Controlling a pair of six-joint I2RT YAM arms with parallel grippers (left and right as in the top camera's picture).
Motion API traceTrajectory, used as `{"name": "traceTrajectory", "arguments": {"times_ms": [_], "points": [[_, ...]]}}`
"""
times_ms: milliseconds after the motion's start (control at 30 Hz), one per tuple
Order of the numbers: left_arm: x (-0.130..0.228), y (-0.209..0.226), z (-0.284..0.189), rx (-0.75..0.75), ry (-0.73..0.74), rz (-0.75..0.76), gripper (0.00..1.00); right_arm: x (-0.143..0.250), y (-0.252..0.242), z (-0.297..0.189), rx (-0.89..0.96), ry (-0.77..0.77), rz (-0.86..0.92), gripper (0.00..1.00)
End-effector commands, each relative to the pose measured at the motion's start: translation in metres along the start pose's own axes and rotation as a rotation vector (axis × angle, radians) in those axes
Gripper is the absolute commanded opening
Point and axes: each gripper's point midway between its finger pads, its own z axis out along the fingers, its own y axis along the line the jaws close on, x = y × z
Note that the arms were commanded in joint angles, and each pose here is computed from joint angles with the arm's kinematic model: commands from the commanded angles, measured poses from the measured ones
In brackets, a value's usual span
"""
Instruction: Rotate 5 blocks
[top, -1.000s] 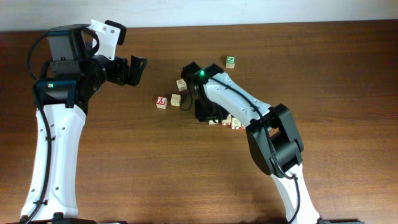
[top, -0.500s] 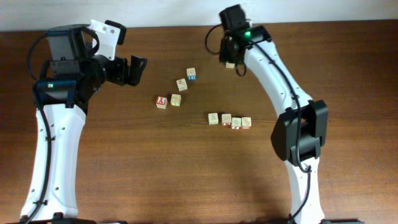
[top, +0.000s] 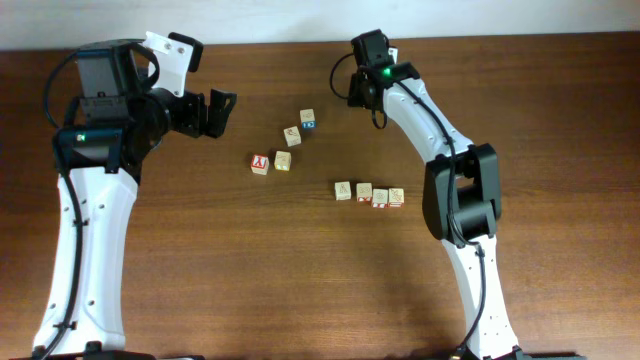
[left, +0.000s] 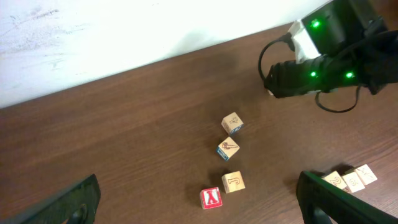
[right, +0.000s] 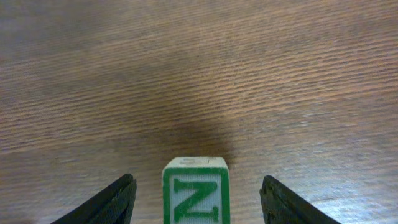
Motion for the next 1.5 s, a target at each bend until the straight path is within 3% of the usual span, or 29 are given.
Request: {"name": "traceTrajectory", "arguments": {"times_ms": [0,100,167,233,500,633,800,967,1200,1467], "points": [[-0.006,0.001,-0.001,0.004,-0.014,-0.003,0.99,0.012,0.0,0.016,0.008,0.022,-0.007,0.64],[-0.006,0.001,-0.001,0.004,-0.014,-0.003,0.99,0.012,-0.001,0.018,0.014,0.017,-0.029,0.59],[-0.006,0.001,-0.001,0.004,-0.014,-0.003,0.99,0.01,-0.001,0.018,0.015,0.01,-0.028,0.41],[-0.006,0.001,-0.001,0.004,-0.014,-0.003,0.99,0.01,-0.001,0.018,0.016,0.01,-0.028,0.34],[-0.006,0.001,-0.001,0.004,-0.014,-0.003,0.99,-0.01,0.011,-0.029,-0.021,-0.027,-0.081,0.3],[-0.006,0.001,-0.001,0.004,-0.014,-0.003,0.99,-0.002,0.043,-0.079,-0.174,0.039,-0.109,0.3],[-0.006,0.001,-0.001,0.004,-0.014,-0.003,0.99,0.065,0.095,-0.137,-0.386,0.279,-0.219,0.3],[-0.006,0.001,-0.001,0.004,-0.014,-0.003,0.99,0.143,0.119,-0.149,-0.337,0.483,-0.286,0.26],[-0.006,0.001,-0.001,0.004,-0.014,-0.003,0.99,0.193,0.116,-0.137,-0.093,0.461,-0.346,0.27],[-0.006,0.001,-0.001,0.004,-0.014,-0.003,0.99,0.212,0.083,-0.109,0.05,0.455,-0.36,0.27]]}}
